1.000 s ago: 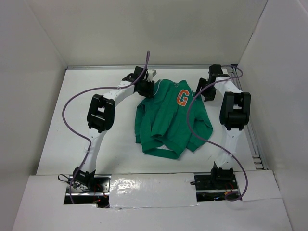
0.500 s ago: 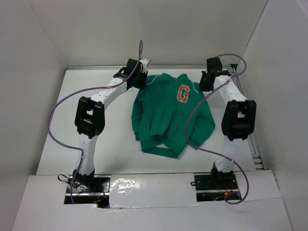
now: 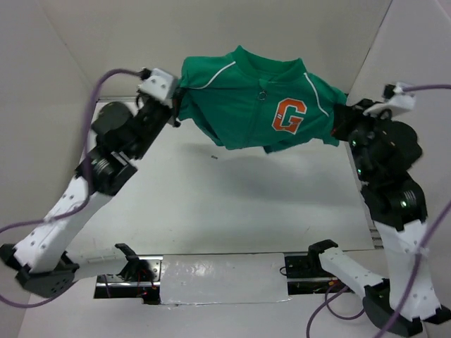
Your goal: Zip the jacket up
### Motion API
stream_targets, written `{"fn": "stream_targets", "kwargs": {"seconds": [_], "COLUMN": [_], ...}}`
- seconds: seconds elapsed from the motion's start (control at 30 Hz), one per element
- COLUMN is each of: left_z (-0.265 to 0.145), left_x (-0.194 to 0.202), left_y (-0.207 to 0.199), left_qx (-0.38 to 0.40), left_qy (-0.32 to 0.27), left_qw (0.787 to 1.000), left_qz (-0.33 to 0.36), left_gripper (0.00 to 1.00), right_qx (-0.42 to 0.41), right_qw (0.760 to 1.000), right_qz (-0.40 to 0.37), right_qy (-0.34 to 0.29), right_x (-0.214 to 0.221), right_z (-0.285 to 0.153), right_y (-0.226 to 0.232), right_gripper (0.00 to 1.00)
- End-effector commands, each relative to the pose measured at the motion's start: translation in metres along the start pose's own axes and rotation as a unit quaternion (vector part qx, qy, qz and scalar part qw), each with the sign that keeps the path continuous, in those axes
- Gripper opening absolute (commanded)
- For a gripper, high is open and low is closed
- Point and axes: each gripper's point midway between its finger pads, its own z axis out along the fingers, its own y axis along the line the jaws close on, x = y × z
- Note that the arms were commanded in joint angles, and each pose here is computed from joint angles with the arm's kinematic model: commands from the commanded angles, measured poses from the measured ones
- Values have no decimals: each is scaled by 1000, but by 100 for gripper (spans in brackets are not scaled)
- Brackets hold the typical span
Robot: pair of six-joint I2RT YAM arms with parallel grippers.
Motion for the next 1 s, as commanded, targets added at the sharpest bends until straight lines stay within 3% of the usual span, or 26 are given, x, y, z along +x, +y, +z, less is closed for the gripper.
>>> {"fn": "stream_targets", "kwargs": {"seconds": [0.0,0.17,0.27,0.3,0.37,0.4,0.43,0.47,0.53,0.57,0.6,0.63,0.67,0.7,0.8,0.97], "left_z": [-62,-123,-105,-85,-53,-22,-7,13,27,39,42,47,55,55,63,44], "left_x": [-79,-122,-111,-98,-65,-28,7,63,131,185,211,232,261,273,293,277], "left_y": [32,22,18,12,17,13,36,22,49,45,47,43,38,35,46,47], "left_qx": [-43,30,23,18,-7,-6,-24,26,0,-5,-4,5,13,25,-7,-22], "left_qy": [-103,-163,-147,-126,-82,-25,31,114,185,240,265,284,313,331,366,363], "left_qw": [994,986,989,992,997,1000,999,991,975,959,951,944,933,924,908,904], "left_qz": [4,-23,-12,-4,8,-17,-28,-68,-121,-148,-159,-166,-178,-189,-205,-225], "left_gripper": [0,0,0,0,0,0,0,0,3,38,66,99,99,99,99,99], "right_qx": [-1,-75,-58,-17,35,50,58,65,69,74,81,87,100,107,128,133], "right_qw": [999,995,998,999,999,998,994,991,979,972,963,958,954,945,939,953], "right_qz": [5,4,-3,-3,-19,-28,-43,-55,-65,-66,-70,-69,-65,-67,-69,-33], "right_qy": [-53,-62,-36,-31,13,41,87,103,183,212,248,263,277,300,311,269], "right_x": [-41,-64,-56,-53,-23,-5,24,38,105,136,170,186,202,222,230,212], "right_z": [-45,-83,-67,-56,-15,1,29,47,85,97,112,121,129,138,148,136], "right_y": [-10,8,8,-3,-12,-16,-17,-24,-37,-45,-53,-60,-70,-76,-84,-83], "right_gripper": [0,0,0,0,0,0,0,0,0,1,7,45,83,99,100,100]}}
